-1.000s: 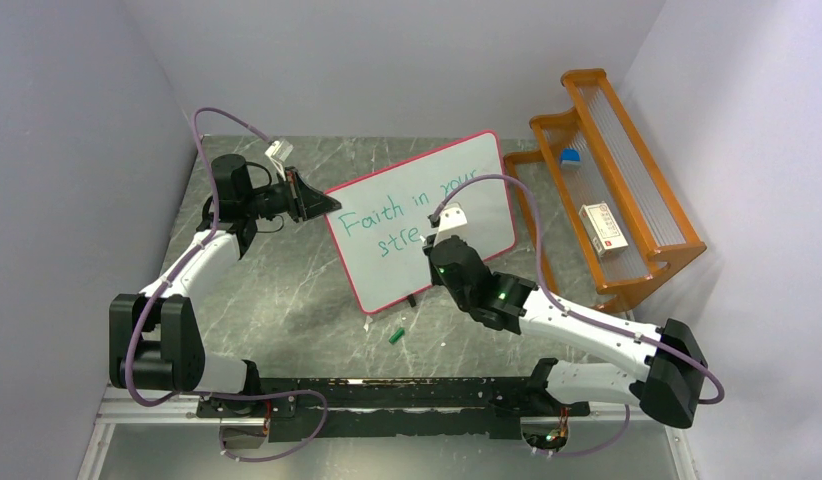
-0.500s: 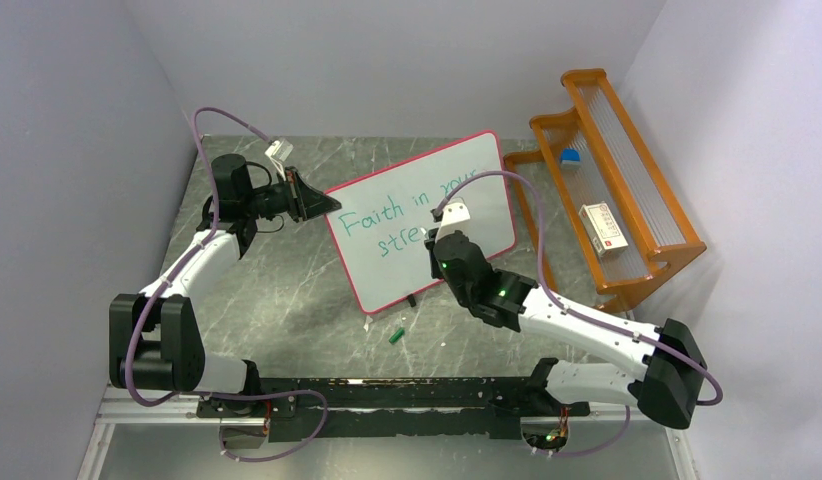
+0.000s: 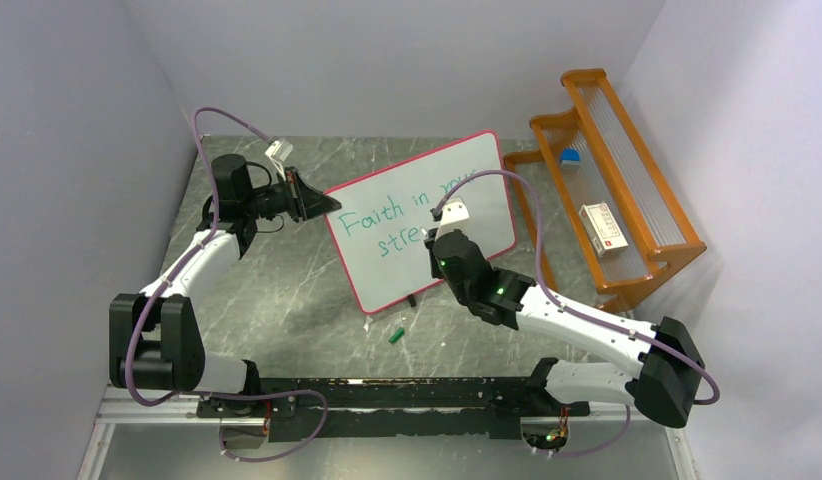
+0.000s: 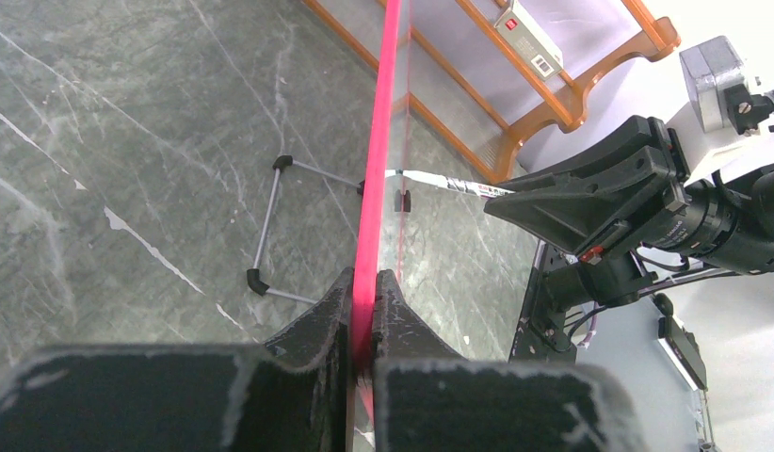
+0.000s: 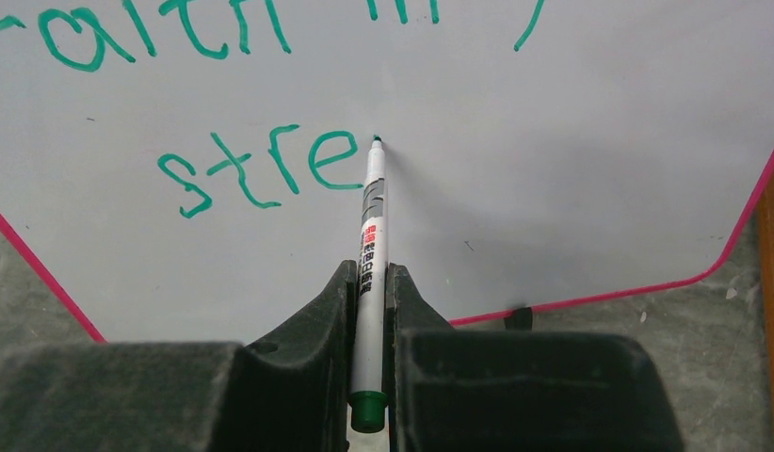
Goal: Write a sentence on the whiteboard
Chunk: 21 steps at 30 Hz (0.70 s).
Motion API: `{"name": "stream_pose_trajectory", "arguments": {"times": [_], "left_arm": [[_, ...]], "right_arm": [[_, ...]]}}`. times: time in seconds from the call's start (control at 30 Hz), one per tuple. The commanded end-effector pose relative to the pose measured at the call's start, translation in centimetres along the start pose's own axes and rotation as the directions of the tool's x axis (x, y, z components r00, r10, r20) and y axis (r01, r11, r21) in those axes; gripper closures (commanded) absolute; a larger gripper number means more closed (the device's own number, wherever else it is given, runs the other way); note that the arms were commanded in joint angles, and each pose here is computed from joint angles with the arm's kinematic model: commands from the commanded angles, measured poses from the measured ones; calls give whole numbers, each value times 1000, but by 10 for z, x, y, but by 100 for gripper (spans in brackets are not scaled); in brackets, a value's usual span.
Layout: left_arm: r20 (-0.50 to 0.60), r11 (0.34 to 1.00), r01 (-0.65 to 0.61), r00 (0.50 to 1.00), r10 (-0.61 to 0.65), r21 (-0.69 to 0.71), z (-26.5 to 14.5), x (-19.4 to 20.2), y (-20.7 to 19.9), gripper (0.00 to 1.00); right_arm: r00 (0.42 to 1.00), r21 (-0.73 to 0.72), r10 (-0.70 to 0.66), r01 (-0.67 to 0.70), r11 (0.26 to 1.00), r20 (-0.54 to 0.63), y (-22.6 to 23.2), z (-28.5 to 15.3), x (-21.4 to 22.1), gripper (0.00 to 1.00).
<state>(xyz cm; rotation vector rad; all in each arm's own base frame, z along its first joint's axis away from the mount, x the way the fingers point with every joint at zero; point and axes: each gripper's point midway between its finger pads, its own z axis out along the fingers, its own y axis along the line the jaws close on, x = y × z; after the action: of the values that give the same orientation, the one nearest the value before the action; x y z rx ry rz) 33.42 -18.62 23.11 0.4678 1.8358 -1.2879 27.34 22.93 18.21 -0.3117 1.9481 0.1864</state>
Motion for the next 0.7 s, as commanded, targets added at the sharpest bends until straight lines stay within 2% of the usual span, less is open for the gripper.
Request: {"name": "stream_pose_trajectory", "arguments": {"times": [0.0, 0.27, 0.67], "left_arm": [[-56, 997, 39, 997, -43, -69, 5, 26, 20, 95], [-55, 997, 37, 998, -41, -70, 5, 25, 20, 95], [-57, 997, 38, 998, -42, -69, 5, 26, 20, 95]], "right_arm": [[999, 10, 3, -3, 1000, -45, -5, -1, 11, 100], [996, 14, -2, 3, 1000, -88, -9, -4, 27, 100], [996, 7, 3, -2, 1000, -91, -8, -6, 29, 100]]}}
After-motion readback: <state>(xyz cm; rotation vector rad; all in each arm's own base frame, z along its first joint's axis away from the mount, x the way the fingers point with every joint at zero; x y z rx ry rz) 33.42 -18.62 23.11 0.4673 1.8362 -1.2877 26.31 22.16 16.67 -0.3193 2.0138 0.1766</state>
